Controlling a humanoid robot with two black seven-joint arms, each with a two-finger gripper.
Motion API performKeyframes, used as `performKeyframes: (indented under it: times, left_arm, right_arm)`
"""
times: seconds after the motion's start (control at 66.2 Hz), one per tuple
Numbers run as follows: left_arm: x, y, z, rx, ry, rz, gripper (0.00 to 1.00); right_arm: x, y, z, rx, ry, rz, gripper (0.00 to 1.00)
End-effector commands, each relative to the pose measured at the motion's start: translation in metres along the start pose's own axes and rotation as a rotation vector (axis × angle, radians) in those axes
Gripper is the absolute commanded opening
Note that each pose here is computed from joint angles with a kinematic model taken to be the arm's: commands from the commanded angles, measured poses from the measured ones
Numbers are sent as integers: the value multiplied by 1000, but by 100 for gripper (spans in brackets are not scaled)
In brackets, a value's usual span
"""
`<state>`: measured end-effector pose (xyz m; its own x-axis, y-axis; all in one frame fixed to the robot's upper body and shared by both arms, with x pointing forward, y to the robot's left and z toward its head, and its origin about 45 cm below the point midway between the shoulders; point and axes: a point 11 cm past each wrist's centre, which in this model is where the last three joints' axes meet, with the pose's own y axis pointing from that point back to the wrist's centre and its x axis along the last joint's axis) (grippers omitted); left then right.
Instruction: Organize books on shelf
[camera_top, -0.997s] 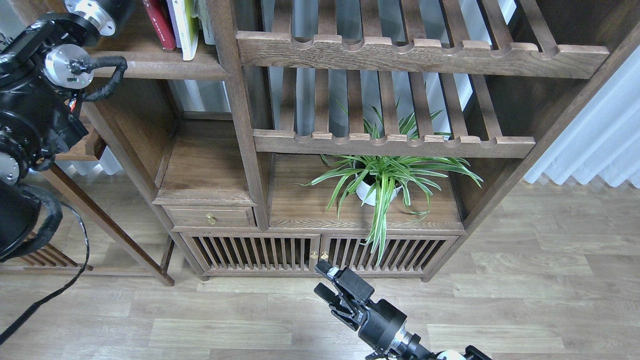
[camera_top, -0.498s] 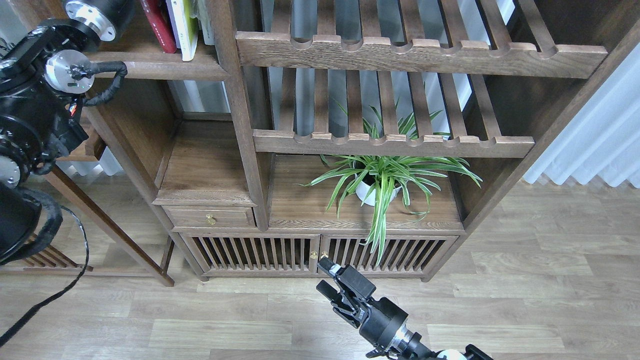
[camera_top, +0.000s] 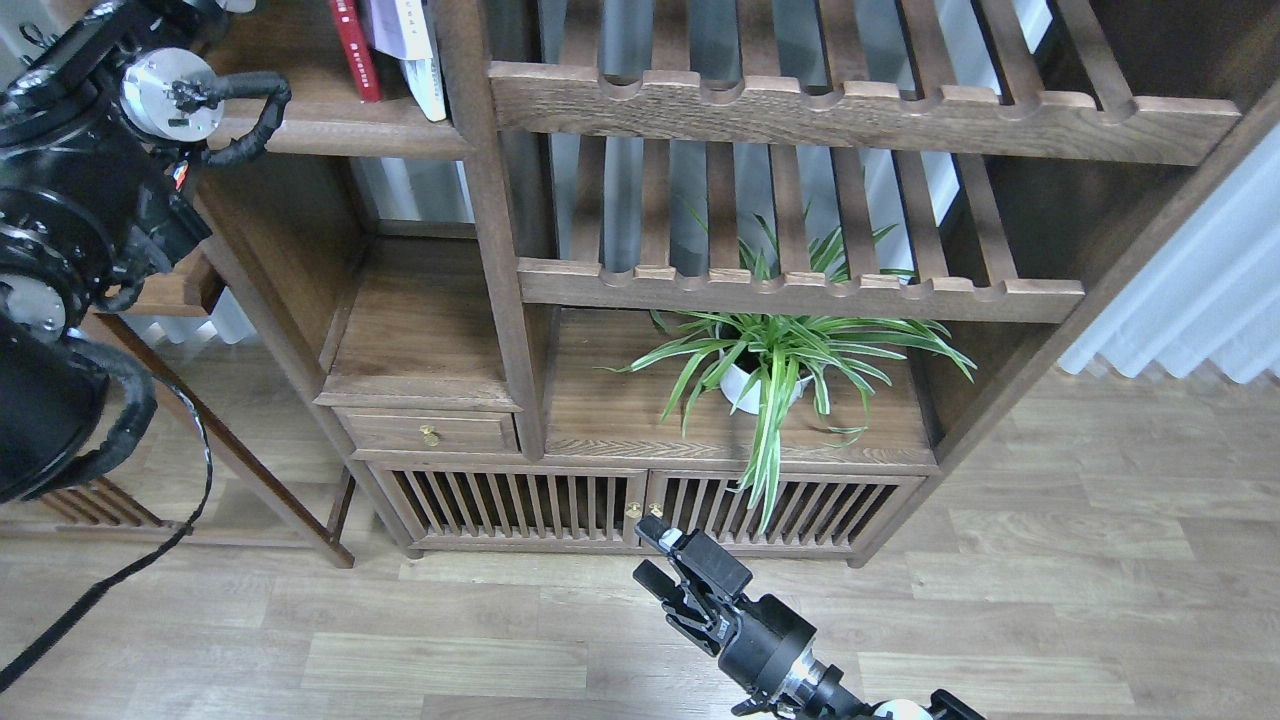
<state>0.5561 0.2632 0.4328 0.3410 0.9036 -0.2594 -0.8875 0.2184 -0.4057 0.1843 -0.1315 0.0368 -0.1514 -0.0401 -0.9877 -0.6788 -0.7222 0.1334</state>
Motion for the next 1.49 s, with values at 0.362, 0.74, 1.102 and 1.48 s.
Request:
performKeyframes:
  times: [0.362, 0.74, 1.102, 1.48]
  left_arm:
    - [39, 19, 5, -57, 84, 105, 96]
    - [50, 43, -17, -38, 186, 84, 96]
    - [40, 61, -56, 49, 214, 51, 96]
    - [21, 147, -113, 384, 361, -103, 96]
  right_arm:
    - [1, 0, 0, -1, -1, 2, 99]
    - [0, -1, 0, -2, 1, 1, 99]
    - [-31, -23, -38, 124, 33, -90, 99]
    - [-41, -23, -42, 196, 17, -128, 99]
